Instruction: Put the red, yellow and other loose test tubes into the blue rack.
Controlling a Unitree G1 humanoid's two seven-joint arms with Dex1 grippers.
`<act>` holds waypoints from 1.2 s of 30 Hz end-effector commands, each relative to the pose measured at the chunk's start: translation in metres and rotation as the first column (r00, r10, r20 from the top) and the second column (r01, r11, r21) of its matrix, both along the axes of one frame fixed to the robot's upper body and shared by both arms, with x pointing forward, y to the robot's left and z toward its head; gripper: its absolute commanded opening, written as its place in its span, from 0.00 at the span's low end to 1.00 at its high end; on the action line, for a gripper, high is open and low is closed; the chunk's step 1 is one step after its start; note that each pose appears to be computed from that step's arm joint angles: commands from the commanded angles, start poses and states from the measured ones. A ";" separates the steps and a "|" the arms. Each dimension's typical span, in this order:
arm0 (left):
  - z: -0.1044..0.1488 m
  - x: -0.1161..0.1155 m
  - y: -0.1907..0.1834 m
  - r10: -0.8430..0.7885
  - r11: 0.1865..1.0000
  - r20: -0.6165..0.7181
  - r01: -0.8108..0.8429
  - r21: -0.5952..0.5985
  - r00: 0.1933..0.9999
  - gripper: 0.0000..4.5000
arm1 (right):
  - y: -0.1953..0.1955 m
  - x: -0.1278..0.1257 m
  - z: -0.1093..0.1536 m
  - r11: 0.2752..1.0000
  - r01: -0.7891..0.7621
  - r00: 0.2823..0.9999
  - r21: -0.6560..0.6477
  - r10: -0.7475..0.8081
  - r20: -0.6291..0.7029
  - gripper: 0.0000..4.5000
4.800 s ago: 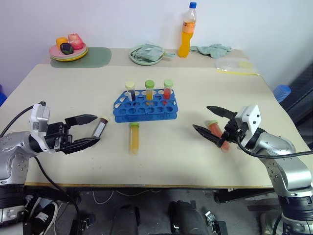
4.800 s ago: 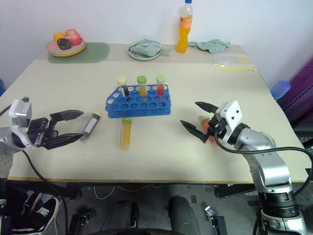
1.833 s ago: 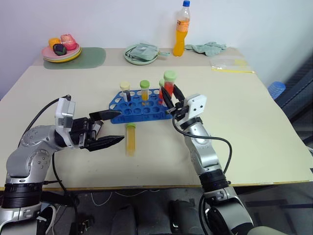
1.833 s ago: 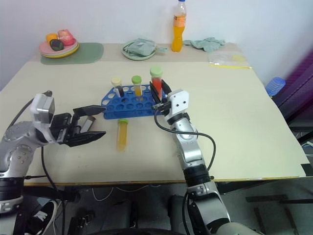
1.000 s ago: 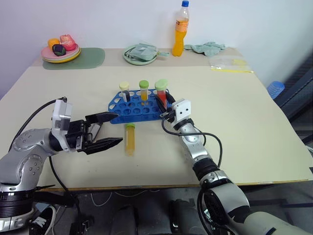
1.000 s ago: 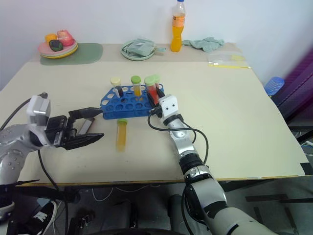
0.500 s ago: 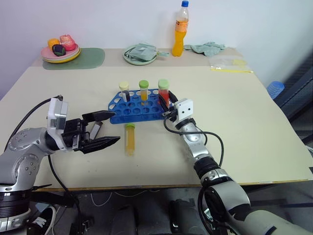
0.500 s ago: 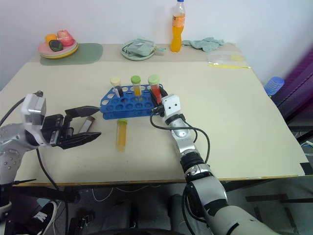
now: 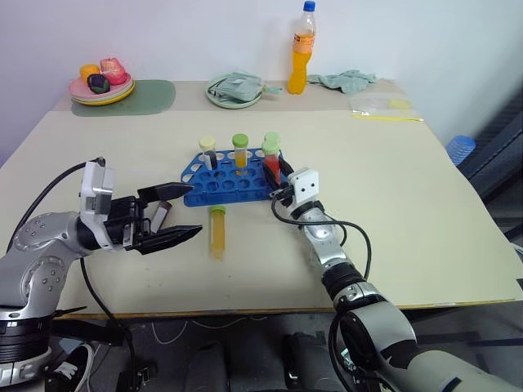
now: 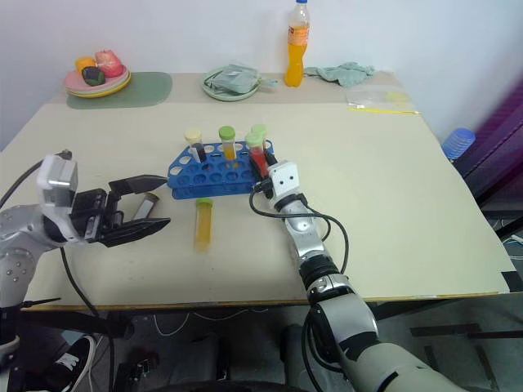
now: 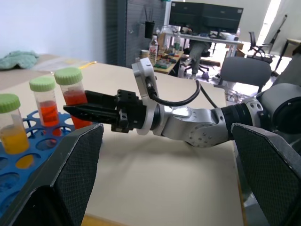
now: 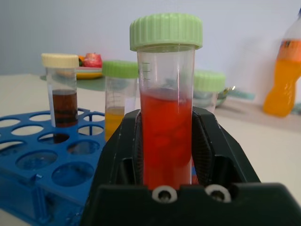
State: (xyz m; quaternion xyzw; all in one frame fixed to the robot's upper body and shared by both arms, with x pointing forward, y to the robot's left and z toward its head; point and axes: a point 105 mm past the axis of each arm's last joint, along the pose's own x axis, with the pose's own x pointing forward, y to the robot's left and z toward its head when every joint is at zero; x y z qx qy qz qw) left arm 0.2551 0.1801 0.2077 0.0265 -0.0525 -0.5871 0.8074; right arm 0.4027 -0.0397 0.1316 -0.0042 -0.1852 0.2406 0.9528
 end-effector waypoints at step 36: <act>-0.041 0.027 0.012 0.392 0.906 -0.191 -0.342 0.249 0.900 1.00 | -0.091 -0.126 0.084 0.778 -0.541 0.837 -0.320 0.537 -0.109 0.99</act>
